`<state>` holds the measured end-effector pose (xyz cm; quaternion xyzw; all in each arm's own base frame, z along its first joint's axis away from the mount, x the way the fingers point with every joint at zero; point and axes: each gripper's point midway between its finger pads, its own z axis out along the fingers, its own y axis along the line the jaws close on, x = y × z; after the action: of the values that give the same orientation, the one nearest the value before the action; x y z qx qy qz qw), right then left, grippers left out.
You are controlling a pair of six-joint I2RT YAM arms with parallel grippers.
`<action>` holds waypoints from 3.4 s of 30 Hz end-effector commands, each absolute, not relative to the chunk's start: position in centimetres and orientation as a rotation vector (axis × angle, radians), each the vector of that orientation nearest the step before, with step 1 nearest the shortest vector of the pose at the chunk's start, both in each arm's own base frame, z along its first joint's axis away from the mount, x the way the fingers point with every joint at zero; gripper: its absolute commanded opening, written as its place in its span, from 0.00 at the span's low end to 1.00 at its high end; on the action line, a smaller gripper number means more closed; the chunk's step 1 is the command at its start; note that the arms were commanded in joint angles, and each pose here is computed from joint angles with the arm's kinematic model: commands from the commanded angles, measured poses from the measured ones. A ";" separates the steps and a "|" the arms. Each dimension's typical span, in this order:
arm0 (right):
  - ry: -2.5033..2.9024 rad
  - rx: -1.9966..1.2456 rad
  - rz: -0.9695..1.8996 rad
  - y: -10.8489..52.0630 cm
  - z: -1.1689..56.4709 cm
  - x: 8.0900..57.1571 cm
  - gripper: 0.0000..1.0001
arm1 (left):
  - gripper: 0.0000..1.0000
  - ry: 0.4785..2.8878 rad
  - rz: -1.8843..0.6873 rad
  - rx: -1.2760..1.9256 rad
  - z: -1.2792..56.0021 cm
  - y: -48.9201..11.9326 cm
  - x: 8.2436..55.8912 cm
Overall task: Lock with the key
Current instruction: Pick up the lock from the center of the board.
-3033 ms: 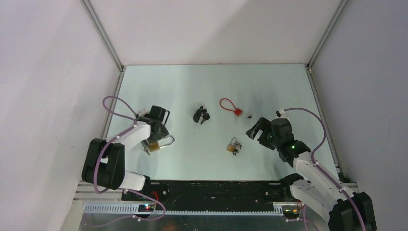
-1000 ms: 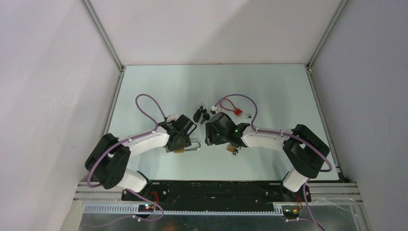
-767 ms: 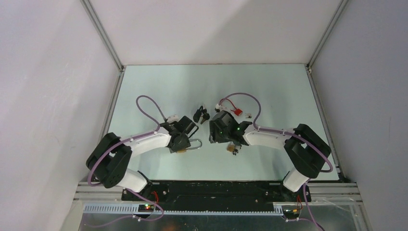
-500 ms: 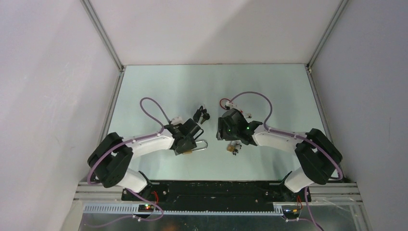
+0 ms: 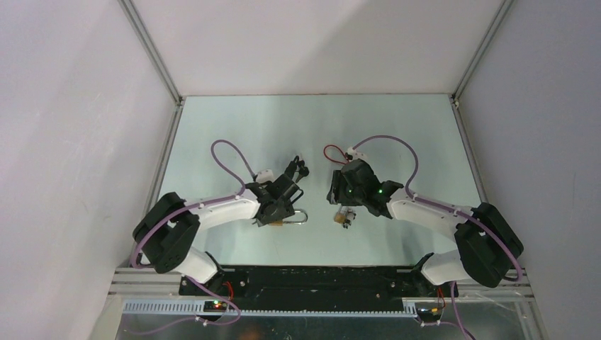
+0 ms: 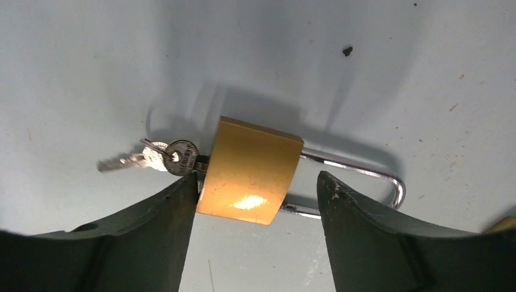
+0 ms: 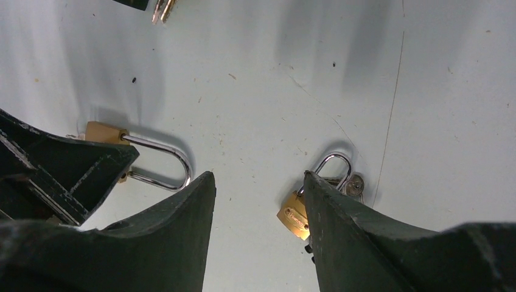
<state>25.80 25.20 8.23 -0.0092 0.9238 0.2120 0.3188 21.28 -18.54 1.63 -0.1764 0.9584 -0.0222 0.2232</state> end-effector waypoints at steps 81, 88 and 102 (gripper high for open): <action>1.691 -0.706 1.099 32.7 26.4 20.2 0.00 | 0.56 2.196 -0.677 0.094 23.1 -21.1 21.0; 1.568 -0.601 1.069 29.9 30.9 21.0 0.00 | 0.99 2.128 -0.697 0.198 25.0 -20.9 20.5; 1.306 -0.586 1.183 25.2 38.9 16.5 0.00 | 1.00 1.640 -0.945 0.544 34.8 -24.4 18.6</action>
<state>18.99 26.04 31.46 -0.2494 0.6612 0.4545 0.5423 19.33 -22.29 30.30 0.1576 0.7812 -0.3462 0.4950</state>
